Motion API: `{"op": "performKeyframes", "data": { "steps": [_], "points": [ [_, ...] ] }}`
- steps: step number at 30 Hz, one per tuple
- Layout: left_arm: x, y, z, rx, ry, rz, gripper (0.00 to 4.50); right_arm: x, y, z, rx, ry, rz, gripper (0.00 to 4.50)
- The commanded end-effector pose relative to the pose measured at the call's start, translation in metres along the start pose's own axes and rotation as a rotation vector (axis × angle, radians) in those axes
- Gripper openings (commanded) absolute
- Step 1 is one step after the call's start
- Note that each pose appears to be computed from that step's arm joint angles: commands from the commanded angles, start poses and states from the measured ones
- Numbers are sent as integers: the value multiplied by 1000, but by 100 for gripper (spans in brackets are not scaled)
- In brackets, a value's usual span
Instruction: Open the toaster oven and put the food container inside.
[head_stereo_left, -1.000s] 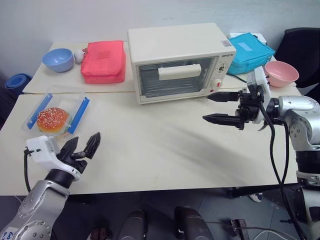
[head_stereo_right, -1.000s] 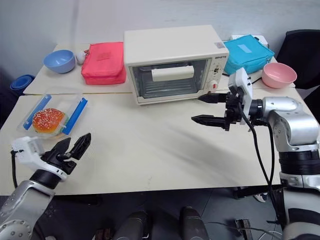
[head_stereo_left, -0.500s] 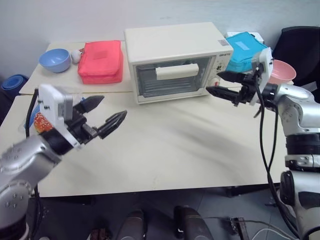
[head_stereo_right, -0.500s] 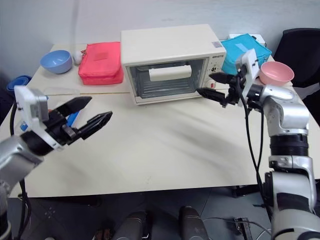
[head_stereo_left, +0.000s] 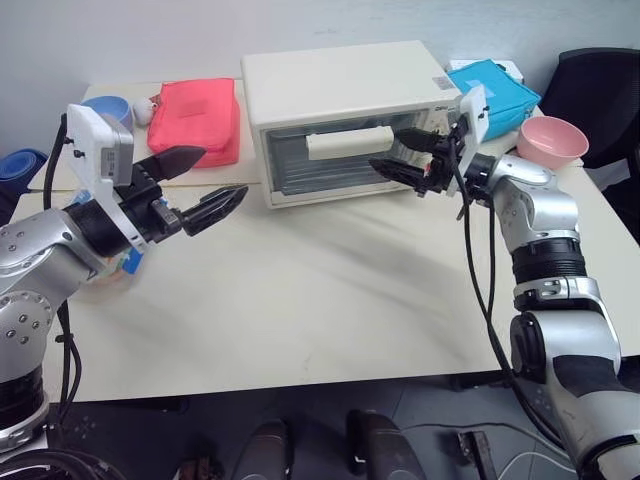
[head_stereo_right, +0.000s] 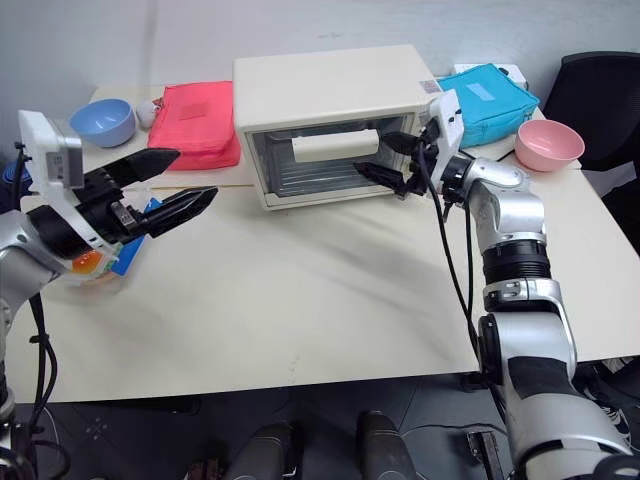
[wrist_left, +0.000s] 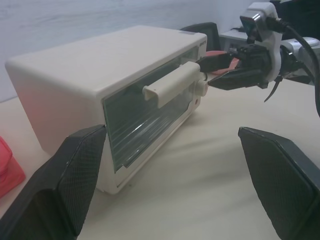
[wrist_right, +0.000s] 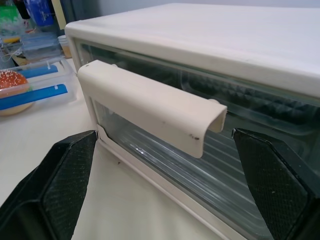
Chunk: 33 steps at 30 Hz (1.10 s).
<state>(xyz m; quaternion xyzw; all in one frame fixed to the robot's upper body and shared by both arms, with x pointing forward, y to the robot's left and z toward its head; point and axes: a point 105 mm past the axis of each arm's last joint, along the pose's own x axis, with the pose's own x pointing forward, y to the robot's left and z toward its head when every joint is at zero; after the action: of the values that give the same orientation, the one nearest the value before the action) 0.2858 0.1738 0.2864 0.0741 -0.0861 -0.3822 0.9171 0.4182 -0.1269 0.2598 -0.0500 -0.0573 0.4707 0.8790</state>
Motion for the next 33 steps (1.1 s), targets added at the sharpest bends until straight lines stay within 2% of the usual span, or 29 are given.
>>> {"op": "performKeyframes", "data": {
  "steps": [1, 6, 13, 22, 25, 29, 33],
  "points": [
    [1, -1, 11, 43, -42, -2, 450, 0, 0, 11, -44, -20, 9, 448],
    [2, -1, 11, 44, -48, 0, 450, -1, 5, 8, -39, -22, 30, 448],
    [5, 2, 9, 39, -50, 1, 450, 7, 26, 20, -39, -72, 106, 448],
    [10, 9, 12, 44, -65, 12, 450, 7, 52, 12, -17, -76, 176, 448],
    [14, 26, 12, 69, -60, 86, 394, 2, 58, 5, -3, -68, 188, 450],
    [23, 50, 6, 124, -13, 163, 270, -3, 62, -1, 19, -69, 177, 450],
    [37, 59, -4, 178, 42, 146, 153, -5, 63, -4, 34, -72, 160, 450]
  ]
}}
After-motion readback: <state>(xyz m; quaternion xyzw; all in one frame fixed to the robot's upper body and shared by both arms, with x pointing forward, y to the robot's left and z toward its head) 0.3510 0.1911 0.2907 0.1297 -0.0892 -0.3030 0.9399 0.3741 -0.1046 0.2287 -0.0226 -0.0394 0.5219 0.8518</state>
